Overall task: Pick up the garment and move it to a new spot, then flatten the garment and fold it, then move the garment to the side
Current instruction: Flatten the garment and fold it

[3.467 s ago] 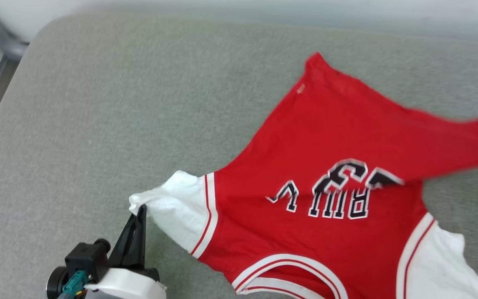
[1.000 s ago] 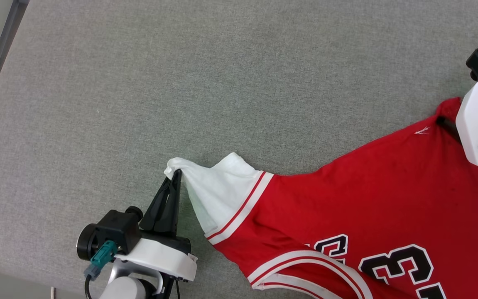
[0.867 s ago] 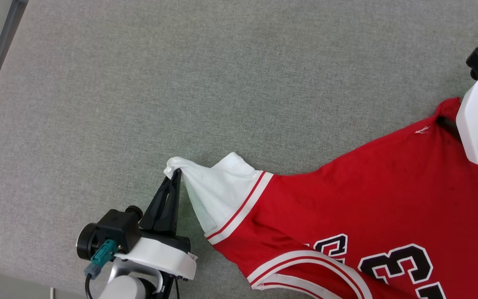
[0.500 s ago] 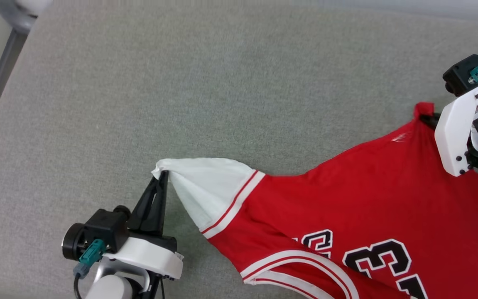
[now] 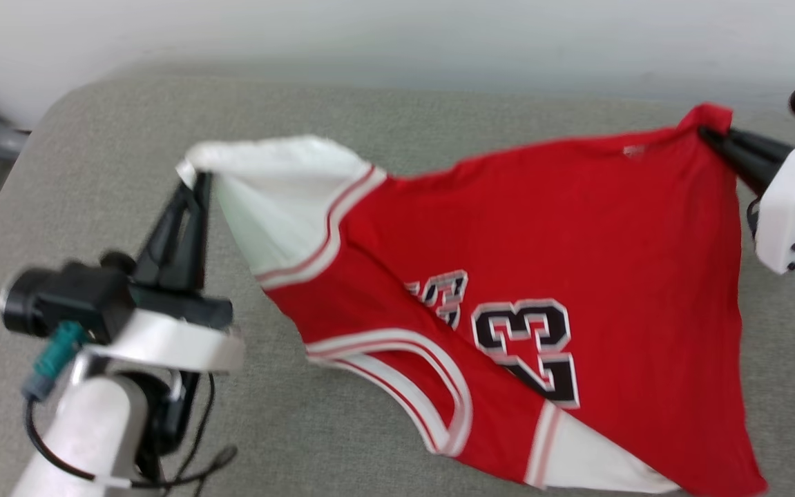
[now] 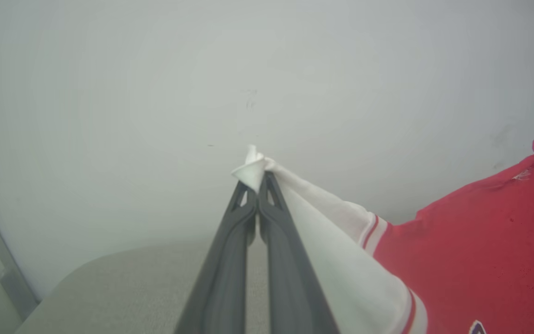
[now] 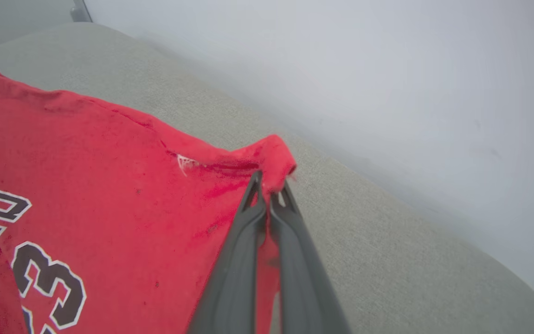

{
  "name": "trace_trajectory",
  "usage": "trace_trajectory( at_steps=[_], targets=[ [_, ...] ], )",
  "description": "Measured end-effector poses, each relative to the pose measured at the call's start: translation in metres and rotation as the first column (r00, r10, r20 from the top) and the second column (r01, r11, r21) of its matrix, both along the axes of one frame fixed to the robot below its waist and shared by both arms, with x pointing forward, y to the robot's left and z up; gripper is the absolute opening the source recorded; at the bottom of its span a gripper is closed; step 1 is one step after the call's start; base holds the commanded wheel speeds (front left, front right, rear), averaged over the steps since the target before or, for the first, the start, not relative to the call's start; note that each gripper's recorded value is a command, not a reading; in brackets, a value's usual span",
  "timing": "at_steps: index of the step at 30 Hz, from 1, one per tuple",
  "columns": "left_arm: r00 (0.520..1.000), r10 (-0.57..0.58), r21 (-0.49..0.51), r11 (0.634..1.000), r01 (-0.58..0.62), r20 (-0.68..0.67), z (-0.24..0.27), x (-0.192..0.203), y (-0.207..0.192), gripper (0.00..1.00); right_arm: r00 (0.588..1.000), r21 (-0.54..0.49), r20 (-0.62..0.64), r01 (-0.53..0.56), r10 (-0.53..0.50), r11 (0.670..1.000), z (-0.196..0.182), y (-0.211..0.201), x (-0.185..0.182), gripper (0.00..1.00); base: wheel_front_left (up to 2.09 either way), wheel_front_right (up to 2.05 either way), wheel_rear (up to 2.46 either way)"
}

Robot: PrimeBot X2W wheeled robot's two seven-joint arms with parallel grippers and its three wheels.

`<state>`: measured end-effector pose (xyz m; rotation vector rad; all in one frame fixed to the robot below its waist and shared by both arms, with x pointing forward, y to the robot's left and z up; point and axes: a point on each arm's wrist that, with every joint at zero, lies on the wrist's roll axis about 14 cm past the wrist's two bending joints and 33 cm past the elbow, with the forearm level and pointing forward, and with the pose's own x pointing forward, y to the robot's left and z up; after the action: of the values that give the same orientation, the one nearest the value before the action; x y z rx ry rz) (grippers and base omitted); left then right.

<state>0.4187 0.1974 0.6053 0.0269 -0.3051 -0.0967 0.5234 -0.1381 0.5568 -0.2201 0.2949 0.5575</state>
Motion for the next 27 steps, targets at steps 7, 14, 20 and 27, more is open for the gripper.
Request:
trace_trajectory(
  at_steps=[7, 14, 20, 27],
  targets=[
    [0.975, -0.081, 0.113, 0.992, 0.058, 0.209, 0.093, 0.016, -0.013, 0.00, 0.974, 0.103, 0.223, 0.022, -0.045, 0.994, 0.080, -0.010, -0.006, 0.00, 0.00, 0.00, 0.00],
    [0.908, -0.173, 0.229, 0.969, 0.088, 0.382, 0.186, 0.030, -0.035, 0.00, 0.919, 0.179, 0.379, 0.041, -0.107, 0.983, 0.145, -0.021, -0.004, 0.00, 0.00, 0.00, 0.00],
    [0.883, -0.223, 0.288, 0.952, 0.106, 0.412, 0.218, 0.062, -0.052, 0.00, 0.887, 0.202, 0.438, 0.059, -0.144, 0.978, 0.175, -0.023, 0.016, 0.00, 0.00, 0.00, 0.00],
    [0.878, -0.228, 0.305, 0.947, 0.100, 0.420, 0.233, 0.113, -0.057, 0.00, 0.861, 0.182, 0.476, 0.105, -0.181, 0.978, 0.189, -0.028, 0.056, 0.00, 0.00, 0.00, 0.00]
  ],
)
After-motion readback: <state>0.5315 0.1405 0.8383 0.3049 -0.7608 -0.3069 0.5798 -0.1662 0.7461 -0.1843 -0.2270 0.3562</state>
